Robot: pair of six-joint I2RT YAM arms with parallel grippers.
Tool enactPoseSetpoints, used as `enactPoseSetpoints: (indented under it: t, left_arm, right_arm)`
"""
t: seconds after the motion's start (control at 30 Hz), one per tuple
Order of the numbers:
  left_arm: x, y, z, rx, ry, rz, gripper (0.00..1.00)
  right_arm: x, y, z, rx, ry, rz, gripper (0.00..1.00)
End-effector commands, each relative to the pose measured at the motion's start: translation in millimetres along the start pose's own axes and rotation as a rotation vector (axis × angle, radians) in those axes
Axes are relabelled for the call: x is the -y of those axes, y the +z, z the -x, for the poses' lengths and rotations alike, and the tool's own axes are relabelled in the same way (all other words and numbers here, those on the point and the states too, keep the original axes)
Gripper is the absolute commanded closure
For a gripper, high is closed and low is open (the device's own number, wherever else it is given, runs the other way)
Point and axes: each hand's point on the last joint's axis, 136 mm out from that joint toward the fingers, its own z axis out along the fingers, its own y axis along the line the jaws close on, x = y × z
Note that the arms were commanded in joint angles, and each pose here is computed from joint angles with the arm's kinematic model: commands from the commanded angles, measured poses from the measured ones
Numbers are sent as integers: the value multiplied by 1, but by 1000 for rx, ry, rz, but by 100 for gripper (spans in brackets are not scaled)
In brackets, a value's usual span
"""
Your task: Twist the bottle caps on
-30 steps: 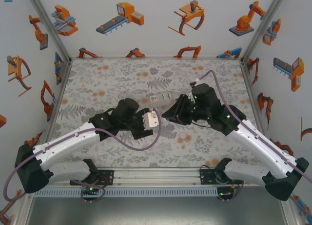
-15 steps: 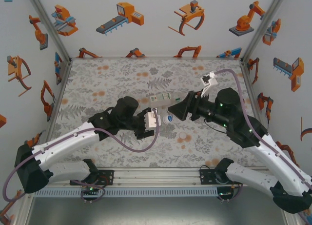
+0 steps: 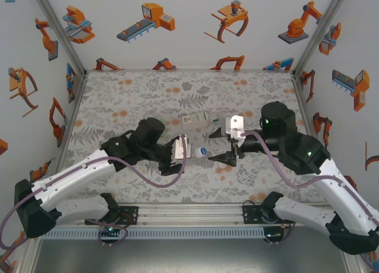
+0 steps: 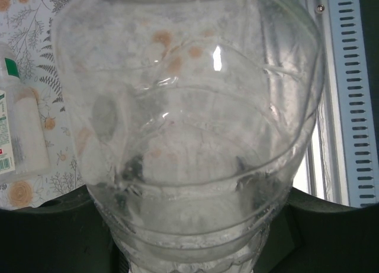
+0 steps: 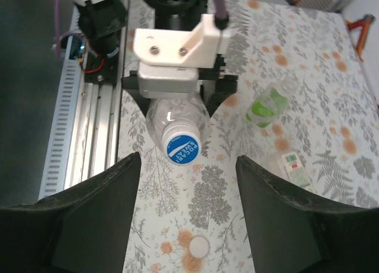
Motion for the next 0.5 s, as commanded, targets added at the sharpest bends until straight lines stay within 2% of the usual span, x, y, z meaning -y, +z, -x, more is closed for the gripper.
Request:
enactPoseSetpoints:
  t: [0.0, 0.47]
  left_arm:
    - [10, -11, 14, 41, 9, -37, 100]
    - [8, -10, 20, 53, 1, -41, 100]
  right_arm:
    - [-20, 2, 6, 50, -106, 129, 44]
    - [-18, 22, -8, 55, -92, 135, 50]
